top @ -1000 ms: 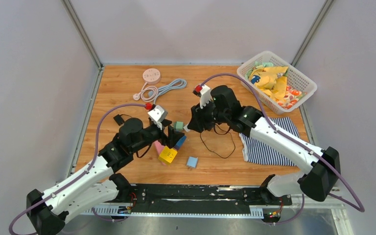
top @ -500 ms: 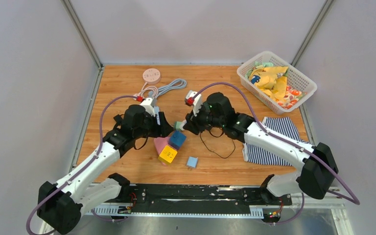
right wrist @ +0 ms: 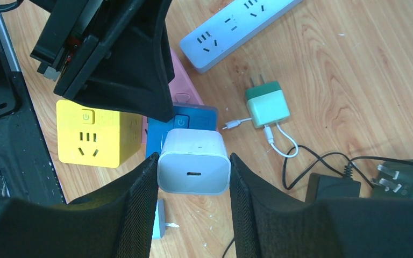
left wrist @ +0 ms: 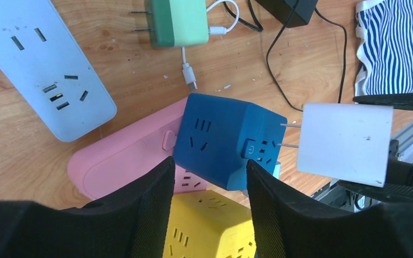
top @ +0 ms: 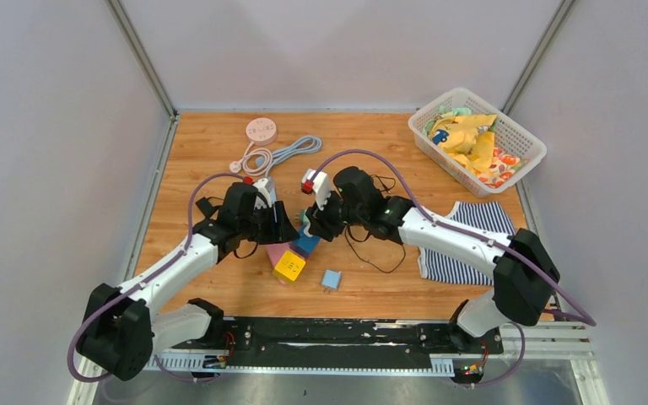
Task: Insert the plug
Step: Insert the plug into the socket.
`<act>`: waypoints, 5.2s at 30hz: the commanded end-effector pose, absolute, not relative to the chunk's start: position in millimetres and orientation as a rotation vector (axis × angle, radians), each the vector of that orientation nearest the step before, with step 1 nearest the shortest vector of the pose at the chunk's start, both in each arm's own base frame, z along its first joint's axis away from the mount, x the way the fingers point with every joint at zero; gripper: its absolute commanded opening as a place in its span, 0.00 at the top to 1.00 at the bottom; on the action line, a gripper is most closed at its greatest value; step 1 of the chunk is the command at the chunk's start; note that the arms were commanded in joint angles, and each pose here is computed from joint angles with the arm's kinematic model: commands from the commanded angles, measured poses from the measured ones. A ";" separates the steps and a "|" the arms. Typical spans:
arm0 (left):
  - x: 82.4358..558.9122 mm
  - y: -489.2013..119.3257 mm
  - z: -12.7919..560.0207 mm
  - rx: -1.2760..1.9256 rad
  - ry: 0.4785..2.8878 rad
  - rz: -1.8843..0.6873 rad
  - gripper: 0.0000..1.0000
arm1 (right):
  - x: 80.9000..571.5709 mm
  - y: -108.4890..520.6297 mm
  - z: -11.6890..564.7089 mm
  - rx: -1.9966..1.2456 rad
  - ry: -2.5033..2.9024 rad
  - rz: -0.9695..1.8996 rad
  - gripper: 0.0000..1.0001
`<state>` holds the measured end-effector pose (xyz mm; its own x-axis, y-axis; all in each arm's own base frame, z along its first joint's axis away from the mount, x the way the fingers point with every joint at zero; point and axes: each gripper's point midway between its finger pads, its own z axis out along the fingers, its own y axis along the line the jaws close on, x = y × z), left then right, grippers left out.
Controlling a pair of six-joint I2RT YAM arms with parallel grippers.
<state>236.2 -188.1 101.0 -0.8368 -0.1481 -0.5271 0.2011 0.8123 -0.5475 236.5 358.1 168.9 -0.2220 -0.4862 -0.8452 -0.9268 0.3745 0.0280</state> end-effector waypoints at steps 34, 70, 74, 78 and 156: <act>235.6 -188.1 87.9 0.071 2.436 -0.824 0.64 | 213.3 369.1 143.3 -1.270 2.026 0.741 1.00; 231.5 -193.8 88.1 0.094 2.424 -0.878 0.66 | 218.7 366.8 125.4 -1.307 2.060 0.550 1.00; 228.7 -194.0 84.7 0.101 2.429 -0.887 0.69 | 219.5 363.2 115.3 -1.298 2.105 0.516 1.00; 225.8 -190.8 81.1 0.103 2.442 -0.868 0.69 | 210.7 350.3 101.6 -1.312 2.162 0.466 1.00; 216.2 -164.9 24.5 0.085 2.616 -0.655 0.84 | 209.2 340.5 75.2 -1.201 2.070 0.569 1.00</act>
